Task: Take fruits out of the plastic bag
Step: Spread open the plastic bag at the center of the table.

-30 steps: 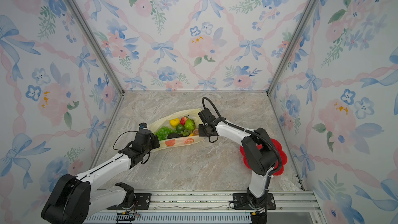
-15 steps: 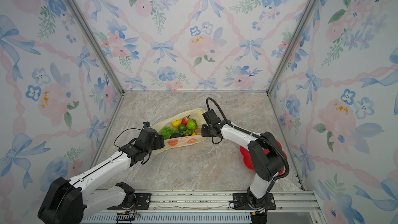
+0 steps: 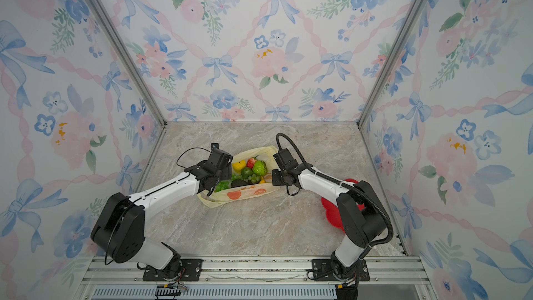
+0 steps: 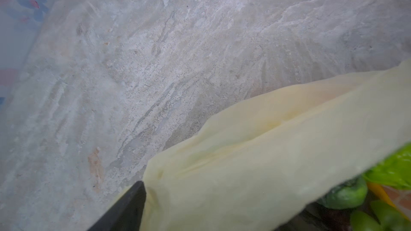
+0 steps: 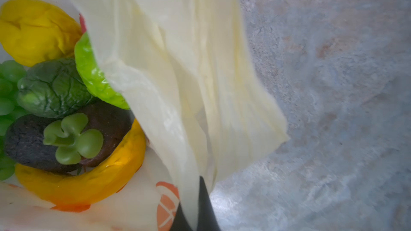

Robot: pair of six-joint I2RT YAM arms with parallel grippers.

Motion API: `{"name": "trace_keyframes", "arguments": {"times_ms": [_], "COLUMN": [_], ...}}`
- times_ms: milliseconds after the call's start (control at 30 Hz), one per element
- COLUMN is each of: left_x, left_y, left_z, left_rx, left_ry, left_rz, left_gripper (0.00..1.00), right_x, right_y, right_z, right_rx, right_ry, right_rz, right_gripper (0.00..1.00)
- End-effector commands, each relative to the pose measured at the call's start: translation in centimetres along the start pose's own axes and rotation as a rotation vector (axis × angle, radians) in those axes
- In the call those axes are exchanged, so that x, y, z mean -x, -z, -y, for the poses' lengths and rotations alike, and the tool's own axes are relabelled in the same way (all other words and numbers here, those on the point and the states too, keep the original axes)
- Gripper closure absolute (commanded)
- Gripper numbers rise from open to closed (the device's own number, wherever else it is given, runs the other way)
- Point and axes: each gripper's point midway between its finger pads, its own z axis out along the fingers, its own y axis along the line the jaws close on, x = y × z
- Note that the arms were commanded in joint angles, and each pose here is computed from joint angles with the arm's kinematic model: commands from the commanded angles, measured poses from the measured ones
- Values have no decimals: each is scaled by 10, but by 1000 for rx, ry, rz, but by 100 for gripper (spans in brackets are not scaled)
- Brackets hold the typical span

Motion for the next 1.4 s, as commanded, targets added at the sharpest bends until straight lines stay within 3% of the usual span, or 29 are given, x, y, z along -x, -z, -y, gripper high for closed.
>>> {"name": "trace_keyframes", "arguments": {"times_ms": [0, 167, 300, 400, 500, 667, 767, 933, 1100, 1233, 1300, 1367], "left_x": [-1, -5, -7, -3, 4, 9, 2, -18, -39, -50, -67, -76], "left_y": [-21, -50, -67, -75, -76, -61, -48, -21, -2, 7, 6, 8], "left_z": [-22, -53, -58, -49, -35, -16, -27, -43, -41, -27, -29, -31], "left_rx": [39, -14, -35, -64, -99, -97, -47, -20, -90, -179, -176, -177], "left_ry": [53, 224, 263, 251, 203, 109, 136, 186, 221, 213, 204, 217], "left_rz": [-54, -114, -145, -161, -155, -109, -97, -79, -93, -113, -143, -153], "left_gripper": [41, 75, 87, 90, 84, 57, 35, 15, 13, 20, 28, 42], "right_x": [-3, -12, -16, -25, -29, -33, -34, -41, -49, -53, -53, -54], "right_y": [10, -1, -8, -20, -24, -24, -21, -18, -20, -24, -26, -28], "right_z": [7, 16, 8, -3, -19, -40, -45, -47, -51, -52, -52, -51], "right_rx": [-24, 3, 32, 37, 59, 66, 68, 51, 43, 30, 25, 17], "right_ry": [26, -4, -2, 22, 48, 99, 103, 117, 131, 133, 128, 121], "right_rz": [12, -12, -31, -69, -83, -89, -87, -95, -107, -116, -118, -121], "right_gripper": [100, 100, 100, 100, 100, 100, 100, 100, 100, 100, 100, 100]}}
